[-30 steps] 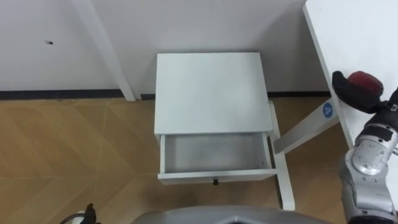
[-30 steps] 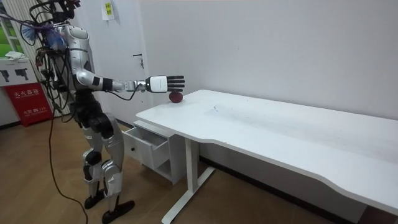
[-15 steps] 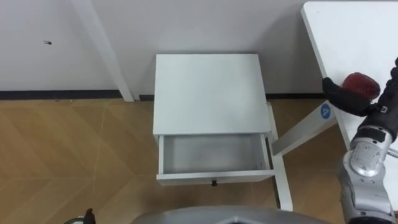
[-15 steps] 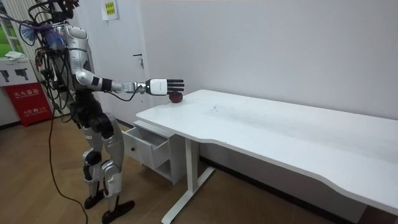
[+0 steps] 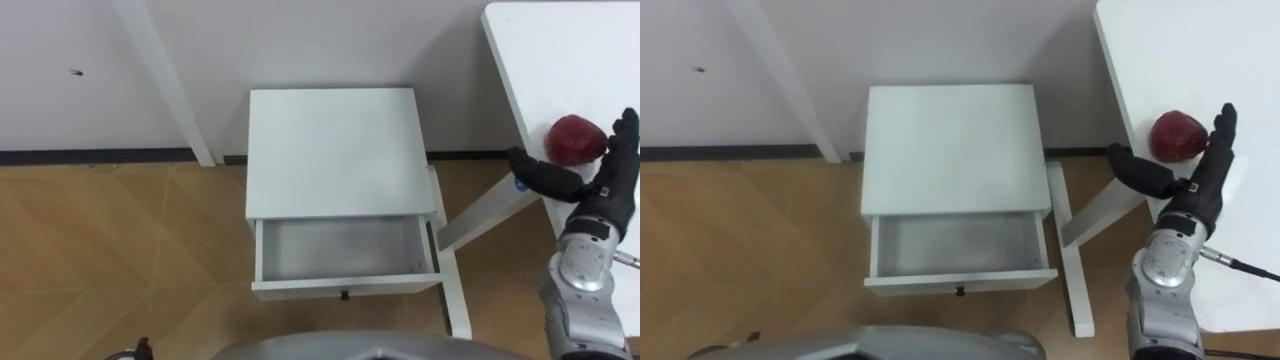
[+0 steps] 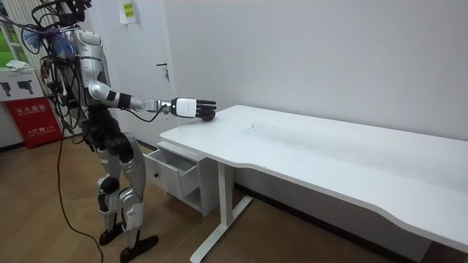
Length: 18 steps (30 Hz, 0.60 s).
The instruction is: Put apple and close drawer
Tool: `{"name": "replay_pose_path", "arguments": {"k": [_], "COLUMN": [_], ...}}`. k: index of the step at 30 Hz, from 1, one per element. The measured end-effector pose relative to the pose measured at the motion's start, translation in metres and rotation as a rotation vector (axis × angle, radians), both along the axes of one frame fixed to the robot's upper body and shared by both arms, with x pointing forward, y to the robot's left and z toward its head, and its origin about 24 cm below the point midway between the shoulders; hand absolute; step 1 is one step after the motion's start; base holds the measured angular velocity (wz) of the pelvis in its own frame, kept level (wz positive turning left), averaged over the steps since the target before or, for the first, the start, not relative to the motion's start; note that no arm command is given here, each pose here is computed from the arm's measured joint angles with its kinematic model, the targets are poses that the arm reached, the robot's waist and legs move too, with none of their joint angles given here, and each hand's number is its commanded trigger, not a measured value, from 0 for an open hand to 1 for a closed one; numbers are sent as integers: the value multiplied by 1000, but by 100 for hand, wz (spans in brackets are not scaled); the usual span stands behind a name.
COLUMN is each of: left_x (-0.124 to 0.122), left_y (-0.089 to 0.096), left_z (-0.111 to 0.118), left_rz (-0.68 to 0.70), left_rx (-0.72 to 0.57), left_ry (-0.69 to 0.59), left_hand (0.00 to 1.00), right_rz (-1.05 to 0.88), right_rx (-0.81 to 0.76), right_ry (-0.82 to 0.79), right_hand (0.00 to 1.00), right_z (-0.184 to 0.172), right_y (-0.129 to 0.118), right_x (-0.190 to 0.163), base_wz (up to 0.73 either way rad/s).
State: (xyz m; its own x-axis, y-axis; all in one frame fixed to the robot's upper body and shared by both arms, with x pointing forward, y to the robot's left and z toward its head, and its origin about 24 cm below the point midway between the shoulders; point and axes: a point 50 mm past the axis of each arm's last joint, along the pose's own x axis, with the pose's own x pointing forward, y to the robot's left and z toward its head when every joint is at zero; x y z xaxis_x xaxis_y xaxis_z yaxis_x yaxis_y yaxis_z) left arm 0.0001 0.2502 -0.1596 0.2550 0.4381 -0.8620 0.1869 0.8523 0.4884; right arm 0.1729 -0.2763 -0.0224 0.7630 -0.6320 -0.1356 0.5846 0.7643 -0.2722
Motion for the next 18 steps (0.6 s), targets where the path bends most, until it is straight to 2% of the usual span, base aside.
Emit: {"name": "replay_pose_path", "arguments": {"k": [18], "left_x": [-6], "left_y": [-1], "left_z": [0], "left_rz": [3], "left_rx": [-18], "left_ry": [18], "left_hand": [0], "right_rz": [-136], "right_rx": [74], "right_ry": [-58], "right_hand": [0], "right_z": [3], "right_y": [-11], "right_x": [-2], "base_wz": [0]}}
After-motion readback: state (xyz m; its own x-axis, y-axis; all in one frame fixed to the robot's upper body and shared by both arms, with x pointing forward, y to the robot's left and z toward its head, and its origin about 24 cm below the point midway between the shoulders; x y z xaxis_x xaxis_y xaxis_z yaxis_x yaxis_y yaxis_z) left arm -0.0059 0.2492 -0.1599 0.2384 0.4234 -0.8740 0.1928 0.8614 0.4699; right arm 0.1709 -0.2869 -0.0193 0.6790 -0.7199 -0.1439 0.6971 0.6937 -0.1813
